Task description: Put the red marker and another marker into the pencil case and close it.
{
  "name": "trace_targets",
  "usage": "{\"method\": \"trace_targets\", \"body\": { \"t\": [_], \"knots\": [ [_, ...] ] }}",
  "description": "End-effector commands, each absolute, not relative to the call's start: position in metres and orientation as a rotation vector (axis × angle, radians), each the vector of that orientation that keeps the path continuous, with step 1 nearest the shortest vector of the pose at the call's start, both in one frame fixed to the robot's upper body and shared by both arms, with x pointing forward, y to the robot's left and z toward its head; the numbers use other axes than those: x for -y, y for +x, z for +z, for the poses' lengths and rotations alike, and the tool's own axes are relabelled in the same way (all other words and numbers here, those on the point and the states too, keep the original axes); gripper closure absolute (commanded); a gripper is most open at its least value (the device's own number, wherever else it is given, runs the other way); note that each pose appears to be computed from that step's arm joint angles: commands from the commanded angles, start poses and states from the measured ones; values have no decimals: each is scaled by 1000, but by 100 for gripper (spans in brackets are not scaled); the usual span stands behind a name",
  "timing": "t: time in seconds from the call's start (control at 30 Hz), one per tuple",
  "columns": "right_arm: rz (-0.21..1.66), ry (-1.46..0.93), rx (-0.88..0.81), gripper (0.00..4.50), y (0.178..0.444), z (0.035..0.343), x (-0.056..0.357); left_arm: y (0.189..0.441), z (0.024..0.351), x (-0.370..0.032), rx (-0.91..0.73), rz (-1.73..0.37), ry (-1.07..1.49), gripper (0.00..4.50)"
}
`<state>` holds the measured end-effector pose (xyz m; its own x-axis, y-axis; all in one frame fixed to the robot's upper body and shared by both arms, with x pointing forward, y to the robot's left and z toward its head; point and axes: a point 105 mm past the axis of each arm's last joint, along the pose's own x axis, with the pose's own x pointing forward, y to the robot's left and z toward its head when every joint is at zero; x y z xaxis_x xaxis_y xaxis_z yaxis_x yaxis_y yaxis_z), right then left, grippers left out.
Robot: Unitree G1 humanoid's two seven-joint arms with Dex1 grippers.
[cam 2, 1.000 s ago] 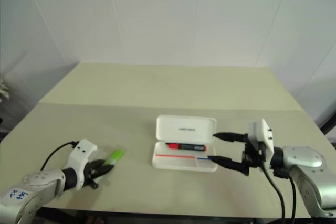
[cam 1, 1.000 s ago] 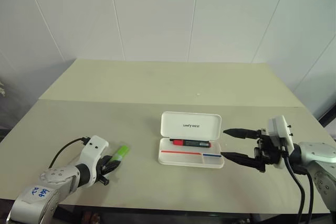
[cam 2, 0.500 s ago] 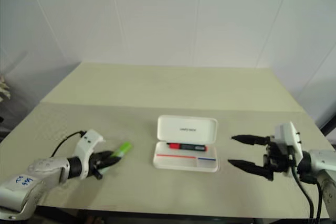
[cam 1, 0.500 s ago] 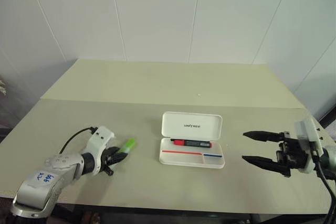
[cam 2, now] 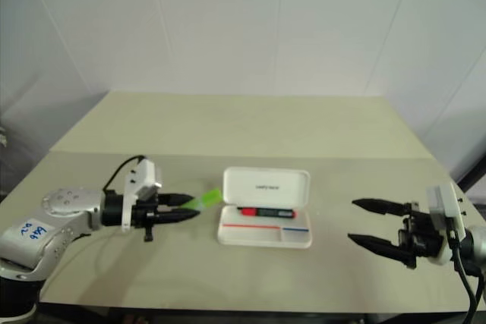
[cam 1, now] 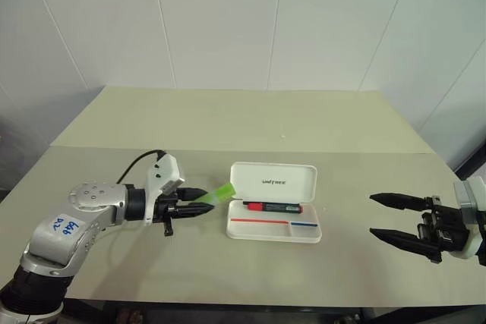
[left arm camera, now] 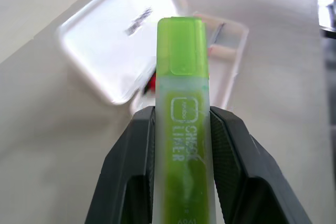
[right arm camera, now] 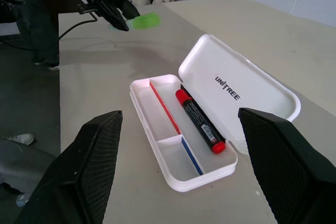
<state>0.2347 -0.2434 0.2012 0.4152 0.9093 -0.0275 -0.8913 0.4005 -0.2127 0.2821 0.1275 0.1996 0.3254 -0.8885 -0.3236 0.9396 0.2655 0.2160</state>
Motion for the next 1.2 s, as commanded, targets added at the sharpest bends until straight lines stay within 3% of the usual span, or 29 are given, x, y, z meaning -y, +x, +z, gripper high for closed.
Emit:
{"method": "trace_targets", "body": {
  "t": [0.03, 0.3, 0.6, 1.2],
  "knots": [
    [1139, -236, 151, 0, 228, 213, 242, 275, 209, -108, -83, -1380, 446, 343],
    [1130, -240, 139, 0, 225, 207, 239, 305, 175, -92, -286, -1425, 555, 343],
    [1096, -226, 142, 0, 222, 205, 235, 333, 177, -71, -286, -1442, 662, 343],
    [1062, -219, 139, 0, 214, 202, 240, 319, 168, -32, -342, -1500, 724, 343]
  ]
}}
